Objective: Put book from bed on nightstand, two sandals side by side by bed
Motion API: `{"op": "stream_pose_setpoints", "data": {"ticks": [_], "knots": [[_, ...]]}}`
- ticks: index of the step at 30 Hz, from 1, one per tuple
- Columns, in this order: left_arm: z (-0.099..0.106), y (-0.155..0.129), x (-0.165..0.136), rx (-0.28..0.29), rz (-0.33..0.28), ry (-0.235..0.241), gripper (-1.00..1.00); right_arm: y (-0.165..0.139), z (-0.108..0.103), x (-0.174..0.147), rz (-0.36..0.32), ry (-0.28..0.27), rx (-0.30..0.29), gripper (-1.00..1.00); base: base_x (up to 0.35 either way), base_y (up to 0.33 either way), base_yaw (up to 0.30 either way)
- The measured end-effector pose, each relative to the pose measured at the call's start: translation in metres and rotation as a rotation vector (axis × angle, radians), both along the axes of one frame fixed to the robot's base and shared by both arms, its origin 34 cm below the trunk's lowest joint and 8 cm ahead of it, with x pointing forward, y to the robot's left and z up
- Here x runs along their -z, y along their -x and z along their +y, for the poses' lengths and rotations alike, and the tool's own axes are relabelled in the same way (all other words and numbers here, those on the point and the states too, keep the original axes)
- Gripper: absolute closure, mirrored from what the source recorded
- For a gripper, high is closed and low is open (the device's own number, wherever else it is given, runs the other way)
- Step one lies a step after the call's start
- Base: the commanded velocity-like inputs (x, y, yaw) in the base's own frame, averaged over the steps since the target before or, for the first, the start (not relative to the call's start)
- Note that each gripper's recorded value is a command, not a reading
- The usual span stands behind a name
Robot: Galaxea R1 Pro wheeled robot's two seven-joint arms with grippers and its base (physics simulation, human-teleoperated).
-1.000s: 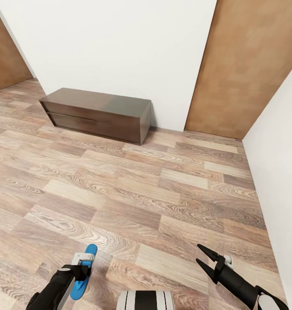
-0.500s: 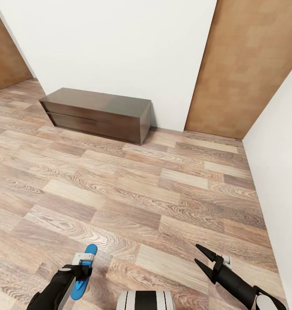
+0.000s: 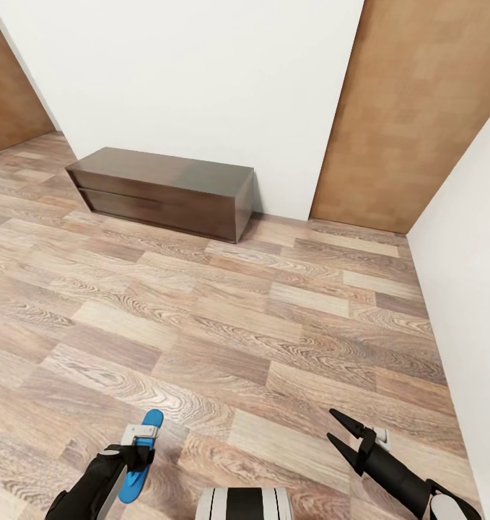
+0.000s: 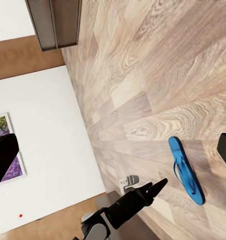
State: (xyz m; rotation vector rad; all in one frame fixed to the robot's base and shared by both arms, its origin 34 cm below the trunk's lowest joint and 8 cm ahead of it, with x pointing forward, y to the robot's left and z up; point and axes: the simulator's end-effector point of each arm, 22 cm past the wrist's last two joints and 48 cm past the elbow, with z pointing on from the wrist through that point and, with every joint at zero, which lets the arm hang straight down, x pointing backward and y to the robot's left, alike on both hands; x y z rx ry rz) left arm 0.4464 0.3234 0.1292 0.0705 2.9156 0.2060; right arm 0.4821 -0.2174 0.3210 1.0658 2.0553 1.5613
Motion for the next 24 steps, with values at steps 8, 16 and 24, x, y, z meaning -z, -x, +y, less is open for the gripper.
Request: {"op": "stream_pose_setpoints", "data": {"ticks": [8, 16, 24], "knots": [[0.0, 0.004, 0.005, 0.0, 0.012, 0.0, -1.0, 0.001, -0.004, 0.004, 0.008, 0.003, 0.0, -1.0, 0.0, 0.0, 0.0], [0.0, 0.016, 0.017, 0.0, 0.043, 0.0, -1.0, 0.007, -0.005, 0.017, 0.04, 0.004, -0.002, -1.0, 0.0, 0.0, 0.0], [0.0, 0.029, 0.029, 0.0, 0.076, 0.0, -1.0, 0.014, -0.005, 0.031, 0.074, 0.004, -0.002, -1.0, 0.0, 0.0, 0.0]]}}
